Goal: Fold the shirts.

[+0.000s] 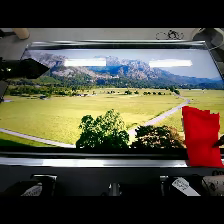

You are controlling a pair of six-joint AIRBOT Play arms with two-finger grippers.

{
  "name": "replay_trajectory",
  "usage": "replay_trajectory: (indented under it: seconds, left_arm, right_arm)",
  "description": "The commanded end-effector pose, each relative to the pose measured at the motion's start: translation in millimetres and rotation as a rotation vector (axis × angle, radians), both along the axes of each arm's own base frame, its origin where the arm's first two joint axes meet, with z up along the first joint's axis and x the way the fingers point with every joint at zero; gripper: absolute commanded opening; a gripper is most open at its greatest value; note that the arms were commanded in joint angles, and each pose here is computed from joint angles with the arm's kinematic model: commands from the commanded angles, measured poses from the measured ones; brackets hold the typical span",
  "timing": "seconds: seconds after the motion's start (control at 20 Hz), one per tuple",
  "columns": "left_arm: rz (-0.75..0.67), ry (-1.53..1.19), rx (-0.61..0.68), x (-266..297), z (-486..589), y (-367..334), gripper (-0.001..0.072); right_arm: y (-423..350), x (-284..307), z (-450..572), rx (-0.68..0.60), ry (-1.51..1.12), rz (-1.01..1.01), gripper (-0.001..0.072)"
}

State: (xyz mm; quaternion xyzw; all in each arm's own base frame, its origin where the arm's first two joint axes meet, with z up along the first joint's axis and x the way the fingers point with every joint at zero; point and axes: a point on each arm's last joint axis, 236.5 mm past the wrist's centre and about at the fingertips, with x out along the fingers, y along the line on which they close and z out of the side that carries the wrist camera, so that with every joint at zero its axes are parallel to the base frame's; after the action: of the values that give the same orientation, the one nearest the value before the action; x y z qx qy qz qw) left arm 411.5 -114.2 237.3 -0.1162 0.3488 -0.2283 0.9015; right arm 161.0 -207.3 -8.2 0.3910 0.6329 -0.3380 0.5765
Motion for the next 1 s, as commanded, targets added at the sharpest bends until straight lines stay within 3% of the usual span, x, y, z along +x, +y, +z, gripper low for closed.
replay_trajectory:
  seconds: [0.0, 0.15, 0.25, 0.3, 0.35, 0.4, 0.45, 0.55, 0.6, 0.95]
  left_arm:
    - [0.007, -0.021, 0.009, 3.8, 2.5, -0.1, 0.0023]
    - [0.134, -0.006, 0.276, 27.4, -28.4, 34.3, 0.0021]
    - [0.238, 0.068, 0.498, 43.1, -67.9, 59.6, 0.0025]
    - [0.240, 0.135, 0.558, 44.6, -92.8, 60.8, 0.0073]
    - [0.209, 0.258, 0.577, 35.4, -126.6, 54.9, 0.0233]
    - [0.166, 0.440, 0.595, 11.4, -163.4, 50.4, 0.0582]
    - [0.128, 0.609, 0.618, -16.0, -192.2, 50.6, 0.0720]
    - [0.094, 0.652, 0.625, -34.5, -218.6, 50.6, 0.0718]
    - [0.140, 0.590, 0.586, -30.9, -219.5, 51.5, 0.0715]
    - [0.193, 0.505, 0.552, -24.5, -219.0, 61.7, 0.0718]
  right_arm:
    - [-50.2, 50.0, 58.8, -0.208, -0.206, 0.032, 0.0658]
    - [-59.5, 154.8, 179.6, -0.472, -0.575, 0.197, 0.0641]
    - [0.6, 215.2, 214.3, -0.523, -0.689, 0.406, 0.0641]
    - [44.9, 237.4, 209.5, -0.507, -0.690, 0.535, 0.0641]
    - [85.3, 248.8, 190.8, -0.469, -0.637, 0.648, 0.0642]
    - [123.2, 250.7, 159.5, -0.400, -0.542, 0.743, 0.0663]
    - [160.6, 241.2, 117.2, -0.274, -0.407, 0.836, 0.0704]
    - [210.5, 210.8, 55.0, -0.010, -0.166, 0.899, 0.0695]
    - [220.1, 206.4, 38.8, 0.042, -0.109, 0.896, 0.0695]
    - [217.5, 207.2, 29.8, 0.026, -0.075, 0.885, 0.0690]
